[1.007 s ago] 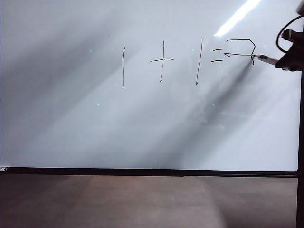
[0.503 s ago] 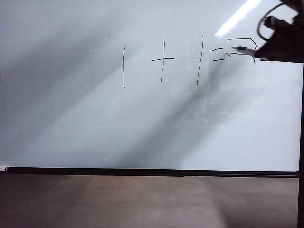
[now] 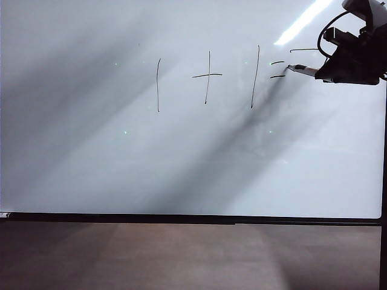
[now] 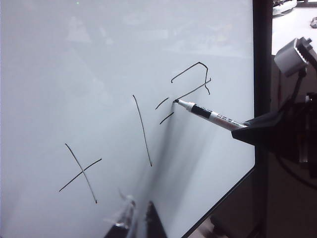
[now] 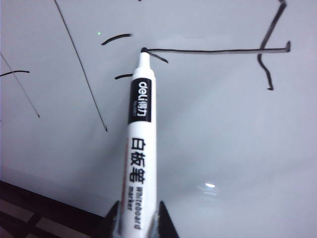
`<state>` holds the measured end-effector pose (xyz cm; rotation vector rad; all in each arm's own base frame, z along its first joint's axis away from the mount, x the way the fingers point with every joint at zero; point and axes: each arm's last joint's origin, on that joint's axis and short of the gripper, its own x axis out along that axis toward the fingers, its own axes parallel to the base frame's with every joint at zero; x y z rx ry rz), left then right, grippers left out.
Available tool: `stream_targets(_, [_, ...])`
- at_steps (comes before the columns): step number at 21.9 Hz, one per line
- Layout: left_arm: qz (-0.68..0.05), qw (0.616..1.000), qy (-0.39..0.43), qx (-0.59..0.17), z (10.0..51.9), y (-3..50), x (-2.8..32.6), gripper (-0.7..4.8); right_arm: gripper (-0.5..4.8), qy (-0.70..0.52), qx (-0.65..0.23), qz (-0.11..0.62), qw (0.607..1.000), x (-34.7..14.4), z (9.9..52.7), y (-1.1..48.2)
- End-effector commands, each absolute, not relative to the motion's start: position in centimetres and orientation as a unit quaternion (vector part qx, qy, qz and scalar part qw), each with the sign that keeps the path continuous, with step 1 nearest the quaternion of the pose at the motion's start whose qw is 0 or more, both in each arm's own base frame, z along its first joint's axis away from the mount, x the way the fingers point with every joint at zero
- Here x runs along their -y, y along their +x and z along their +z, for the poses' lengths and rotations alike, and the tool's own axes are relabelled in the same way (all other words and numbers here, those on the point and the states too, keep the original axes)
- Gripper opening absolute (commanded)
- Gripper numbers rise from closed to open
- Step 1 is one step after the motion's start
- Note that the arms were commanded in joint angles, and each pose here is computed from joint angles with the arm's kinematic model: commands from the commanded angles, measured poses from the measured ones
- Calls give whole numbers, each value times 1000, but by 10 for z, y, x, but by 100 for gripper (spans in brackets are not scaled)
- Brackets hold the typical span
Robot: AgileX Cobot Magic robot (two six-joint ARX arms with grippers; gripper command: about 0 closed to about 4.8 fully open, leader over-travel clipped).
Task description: Reach to the right to find the marker pen, pick it up, and write the answer to the math problem on the whiteboard.
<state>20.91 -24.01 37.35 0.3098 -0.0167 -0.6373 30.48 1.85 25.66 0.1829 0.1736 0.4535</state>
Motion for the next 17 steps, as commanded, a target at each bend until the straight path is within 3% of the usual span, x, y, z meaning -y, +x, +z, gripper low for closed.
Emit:
stream_targets(1, [-313, 938, 148, 12, 375, 209, 240, 28, -6, 87, -70, 227, 967, -19, 261, 306])
stream_targets(17, [-313, 938, 148, 12, 376, 208, 240, 28, -6, 91, -108, 222, 965, -19, 245, 310])
